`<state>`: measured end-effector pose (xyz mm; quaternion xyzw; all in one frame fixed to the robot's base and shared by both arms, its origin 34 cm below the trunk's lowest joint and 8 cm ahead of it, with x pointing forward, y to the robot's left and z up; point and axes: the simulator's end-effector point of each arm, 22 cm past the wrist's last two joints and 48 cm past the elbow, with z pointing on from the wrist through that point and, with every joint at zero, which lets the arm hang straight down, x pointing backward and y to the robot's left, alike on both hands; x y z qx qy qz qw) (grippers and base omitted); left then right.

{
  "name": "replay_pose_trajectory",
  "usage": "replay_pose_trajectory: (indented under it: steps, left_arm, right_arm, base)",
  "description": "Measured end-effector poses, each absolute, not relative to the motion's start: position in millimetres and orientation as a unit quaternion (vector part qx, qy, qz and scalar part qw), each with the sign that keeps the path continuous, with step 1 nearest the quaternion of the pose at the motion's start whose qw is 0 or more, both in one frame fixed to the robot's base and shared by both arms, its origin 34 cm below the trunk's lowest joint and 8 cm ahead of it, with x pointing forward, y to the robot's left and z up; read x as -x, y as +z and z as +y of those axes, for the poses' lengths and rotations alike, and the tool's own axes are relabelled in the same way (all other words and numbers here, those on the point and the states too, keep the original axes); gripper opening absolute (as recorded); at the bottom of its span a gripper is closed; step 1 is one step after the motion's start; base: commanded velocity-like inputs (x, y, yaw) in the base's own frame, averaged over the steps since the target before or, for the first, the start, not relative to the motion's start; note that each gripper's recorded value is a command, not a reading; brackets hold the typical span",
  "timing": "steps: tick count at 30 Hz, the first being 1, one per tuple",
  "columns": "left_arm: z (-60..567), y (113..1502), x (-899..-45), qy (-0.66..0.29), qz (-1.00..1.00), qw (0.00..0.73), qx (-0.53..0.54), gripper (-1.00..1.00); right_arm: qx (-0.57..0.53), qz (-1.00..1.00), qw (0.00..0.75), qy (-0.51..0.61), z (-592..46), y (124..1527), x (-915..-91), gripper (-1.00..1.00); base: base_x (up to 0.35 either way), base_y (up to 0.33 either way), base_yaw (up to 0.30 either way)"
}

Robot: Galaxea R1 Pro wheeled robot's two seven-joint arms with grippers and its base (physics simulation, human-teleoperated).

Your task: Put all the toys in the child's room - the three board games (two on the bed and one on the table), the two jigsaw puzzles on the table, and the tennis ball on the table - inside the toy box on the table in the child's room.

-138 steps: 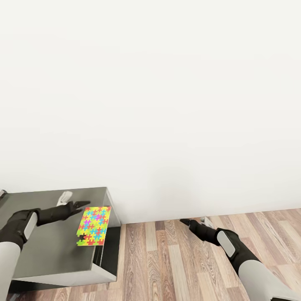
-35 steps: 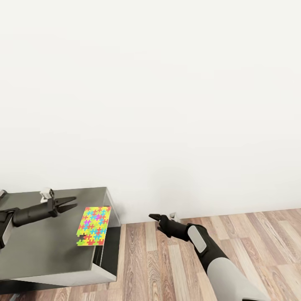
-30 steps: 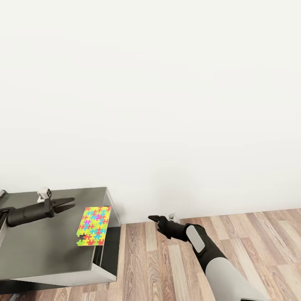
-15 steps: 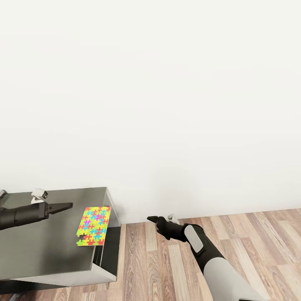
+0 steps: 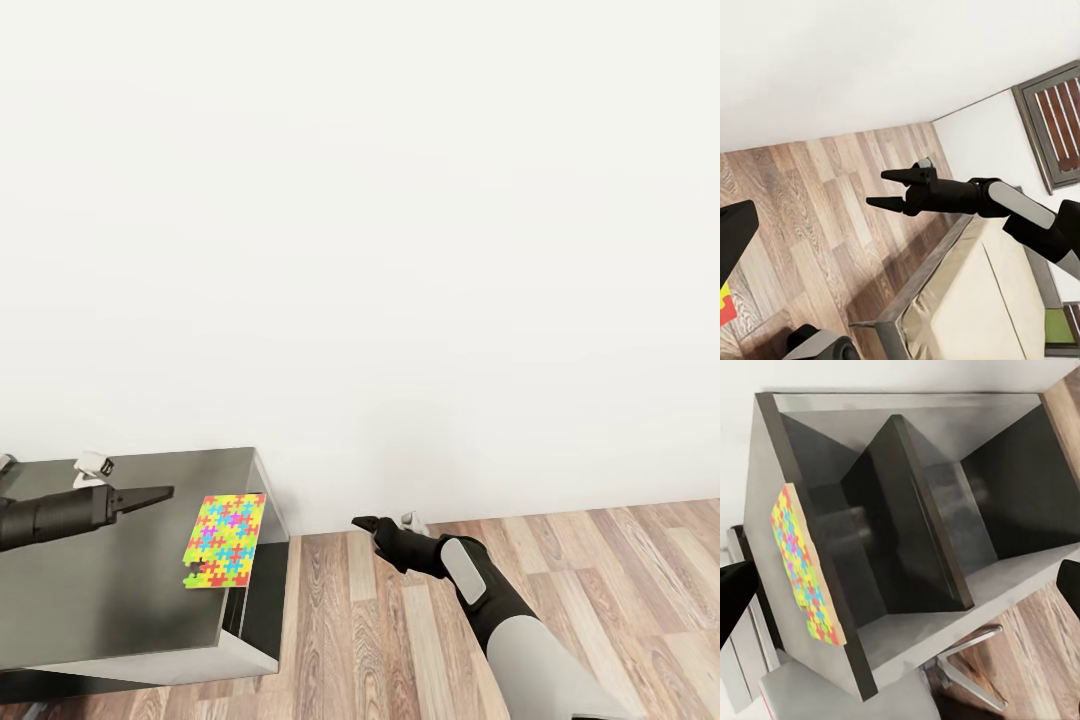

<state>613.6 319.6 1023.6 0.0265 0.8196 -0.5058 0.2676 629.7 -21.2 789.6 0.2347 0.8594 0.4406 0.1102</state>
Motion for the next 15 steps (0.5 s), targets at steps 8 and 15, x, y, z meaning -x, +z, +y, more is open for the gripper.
replay_pose_trajectory:
  steps: [8, 15]
  left_arm:
    - [319.5, 1023.7, -613.2, -0.507, 0.819, 0.268, -0.026, 1.00]
    - [318.6, 1023.3, -612.9, -0.507, 0.819, 0.267, -0.026, 1.00]
  right_arm:
    - [-0.234, 0.860, 0.110, 0.440, -21.1, 789.6, -629.7, 1.00]
    - [-0.234, 0.860, 0.111, 0.440, -21.0, 789.6, -629.7, 1.00]
  base:
    - [0.000, 0.000, 0.004]
    - [0.000, 0.000, 0.169]
